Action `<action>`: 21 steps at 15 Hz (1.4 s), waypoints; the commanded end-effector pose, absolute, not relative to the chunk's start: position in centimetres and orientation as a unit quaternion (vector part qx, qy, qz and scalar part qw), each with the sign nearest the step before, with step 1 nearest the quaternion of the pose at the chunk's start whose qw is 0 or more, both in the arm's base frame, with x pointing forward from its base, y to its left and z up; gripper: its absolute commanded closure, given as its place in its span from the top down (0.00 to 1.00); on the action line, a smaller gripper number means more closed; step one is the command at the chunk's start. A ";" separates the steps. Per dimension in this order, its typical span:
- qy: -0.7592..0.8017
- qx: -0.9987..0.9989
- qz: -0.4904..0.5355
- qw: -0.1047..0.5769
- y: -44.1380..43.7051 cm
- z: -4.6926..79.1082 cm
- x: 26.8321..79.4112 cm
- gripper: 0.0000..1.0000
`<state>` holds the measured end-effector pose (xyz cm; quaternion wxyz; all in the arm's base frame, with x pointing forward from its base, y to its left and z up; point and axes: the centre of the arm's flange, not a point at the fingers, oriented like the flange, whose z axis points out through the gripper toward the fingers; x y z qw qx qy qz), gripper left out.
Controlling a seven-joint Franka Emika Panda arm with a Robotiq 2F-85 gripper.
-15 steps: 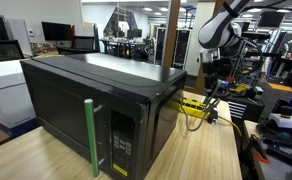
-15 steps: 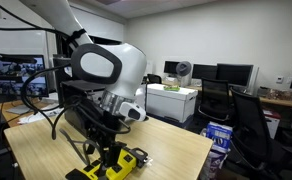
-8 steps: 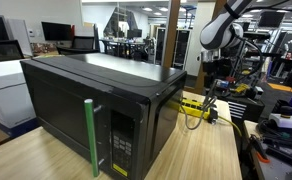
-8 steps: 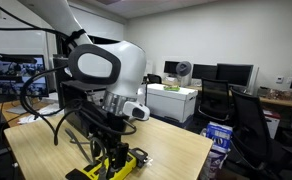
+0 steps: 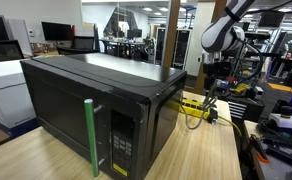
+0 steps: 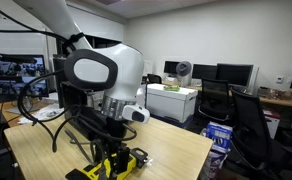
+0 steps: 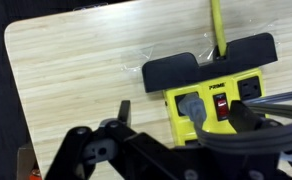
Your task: Unplug the gray plug from the extension cable and put it on the table
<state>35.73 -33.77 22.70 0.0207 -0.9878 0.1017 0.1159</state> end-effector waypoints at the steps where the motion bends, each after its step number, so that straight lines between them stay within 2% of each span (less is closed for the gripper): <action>1: 0.090 -0.991 0.100 0.011 -34.4 20.9 34.9 1.00; 14: 0.079 -0.991 0.107 0.011 -33.0 18.4 35.2 1.00; 15: 0.079 -0.991 0.107 0.010 -33.1 18.3 35.2 0.98; 16: 0.077 -0.991 0.105 0.010 -33.1 18.2 35.1 0.73; 18: 0.075 -0.992 0.105 0.011 -33.0 18.1 35.1 0.69; 21: 0.075 -0.992 0.105 0.010 -33.0 17.9 35.1 0.49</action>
